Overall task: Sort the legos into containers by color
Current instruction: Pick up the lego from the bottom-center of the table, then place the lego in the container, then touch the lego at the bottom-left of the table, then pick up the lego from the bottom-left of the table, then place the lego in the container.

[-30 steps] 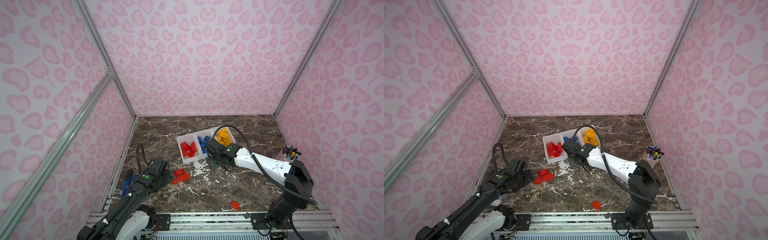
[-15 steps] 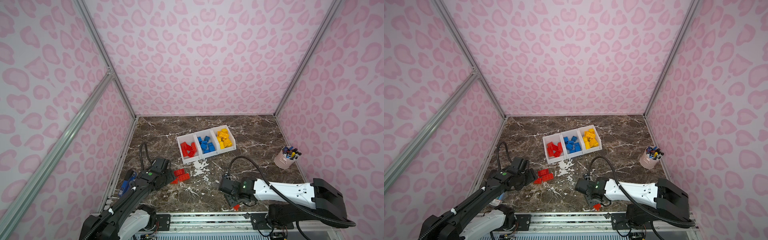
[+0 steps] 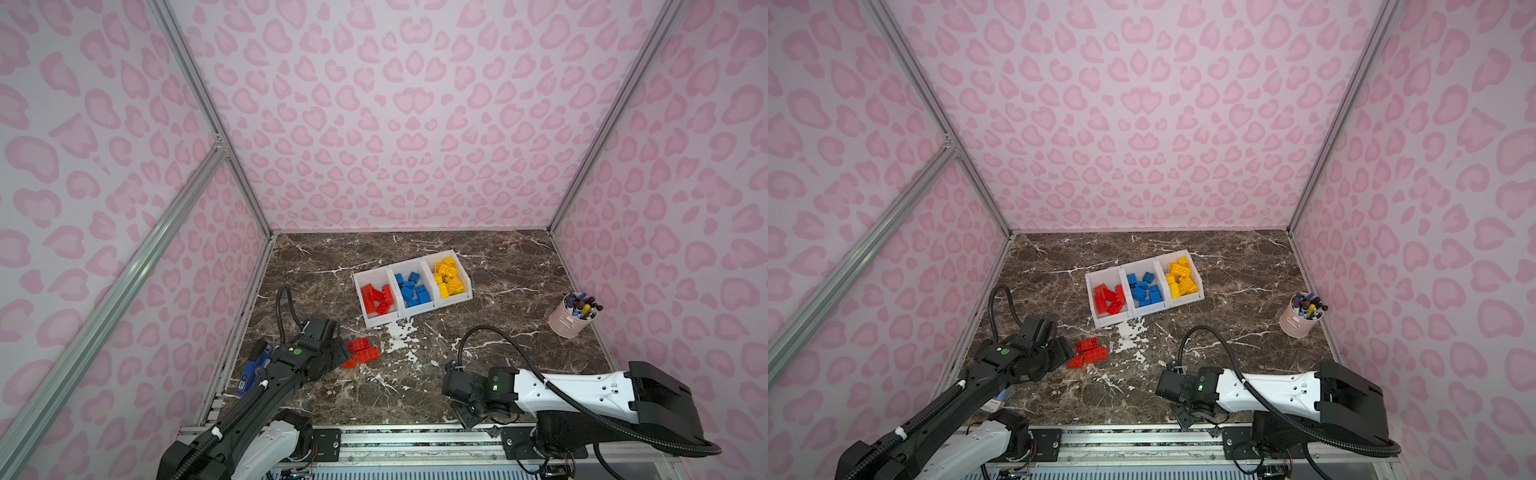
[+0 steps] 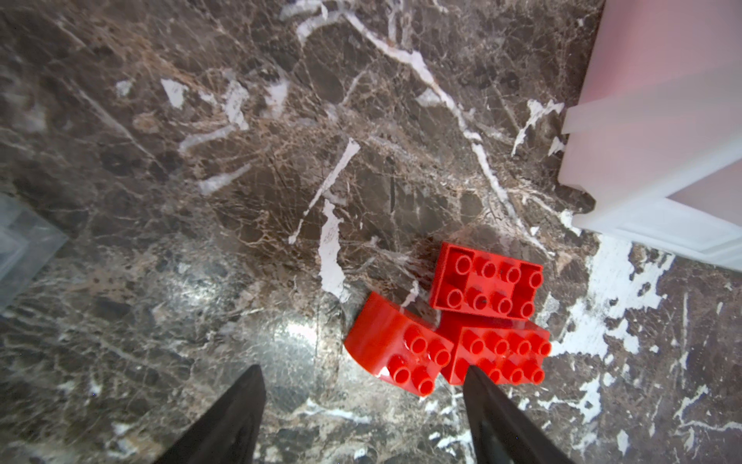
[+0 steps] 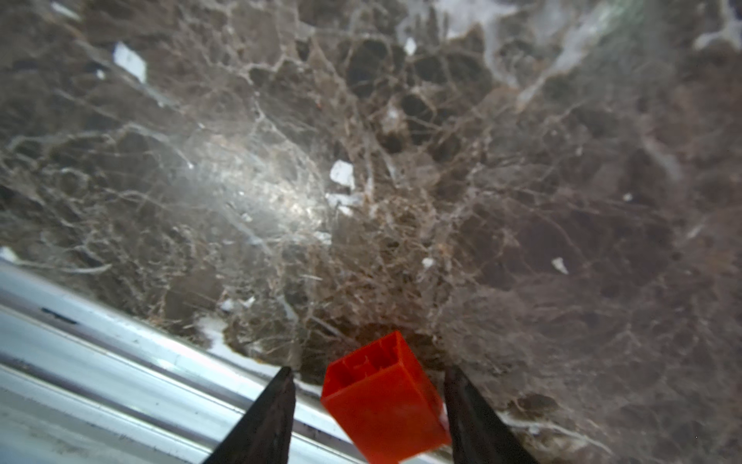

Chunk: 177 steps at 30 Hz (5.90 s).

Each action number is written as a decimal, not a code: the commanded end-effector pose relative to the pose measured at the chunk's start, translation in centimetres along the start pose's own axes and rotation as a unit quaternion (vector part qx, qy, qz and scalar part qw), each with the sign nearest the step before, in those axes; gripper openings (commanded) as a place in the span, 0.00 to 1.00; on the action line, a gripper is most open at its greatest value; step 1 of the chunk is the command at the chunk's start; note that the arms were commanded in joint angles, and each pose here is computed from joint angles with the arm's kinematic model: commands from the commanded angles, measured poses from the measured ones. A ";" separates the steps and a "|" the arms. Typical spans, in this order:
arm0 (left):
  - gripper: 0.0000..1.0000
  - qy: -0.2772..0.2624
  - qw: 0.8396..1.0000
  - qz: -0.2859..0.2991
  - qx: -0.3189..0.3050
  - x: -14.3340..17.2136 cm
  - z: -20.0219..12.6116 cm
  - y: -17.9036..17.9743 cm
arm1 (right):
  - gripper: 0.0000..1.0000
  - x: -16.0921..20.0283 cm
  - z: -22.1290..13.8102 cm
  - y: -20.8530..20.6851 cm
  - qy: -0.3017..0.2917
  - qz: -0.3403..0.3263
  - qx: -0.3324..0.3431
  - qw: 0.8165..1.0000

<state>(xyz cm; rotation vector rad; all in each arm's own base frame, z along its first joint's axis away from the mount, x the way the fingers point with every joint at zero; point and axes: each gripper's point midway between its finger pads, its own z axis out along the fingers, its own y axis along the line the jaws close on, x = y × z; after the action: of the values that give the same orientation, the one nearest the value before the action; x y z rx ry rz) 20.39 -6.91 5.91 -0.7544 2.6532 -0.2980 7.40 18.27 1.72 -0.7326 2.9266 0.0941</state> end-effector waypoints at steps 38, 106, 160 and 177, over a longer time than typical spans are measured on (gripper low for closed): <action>0.79 0.002 1.000 0.008 -0.025 0.8 -0.2 1.9 | 0.36 -39.5 -4.0 4.6 -0.180 -0.055 0.037 0.981; 0.85 -0.105 0.992 -0.047 -0.045 -6.9 -7.5 3.4 | 0.62 -25.7 -0.2 20.8 -0.111 -0.261 -0.086 0.955; 0.85 -0.074 0.994 -0.085 0.005 -5.2 -6.5 3.1 | 0.27 -40.7 -0.7 6.4 -0.169 -0.094 0.002 0.981; 0.85 -0.082 0.992 -0.089 0.021 -5.1 -6.6 2.9 | 0.27 -40.6 -1.3 6.4 -0.168 -0.086 -0.007 0.982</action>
<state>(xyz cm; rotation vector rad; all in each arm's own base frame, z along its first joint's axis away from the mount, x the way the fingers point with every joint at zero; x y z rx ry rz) 20.29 -1.01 12.50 -0.9530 2.4385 -0.3090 39.99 43.01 8.84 -0.8832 2.5164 0.2074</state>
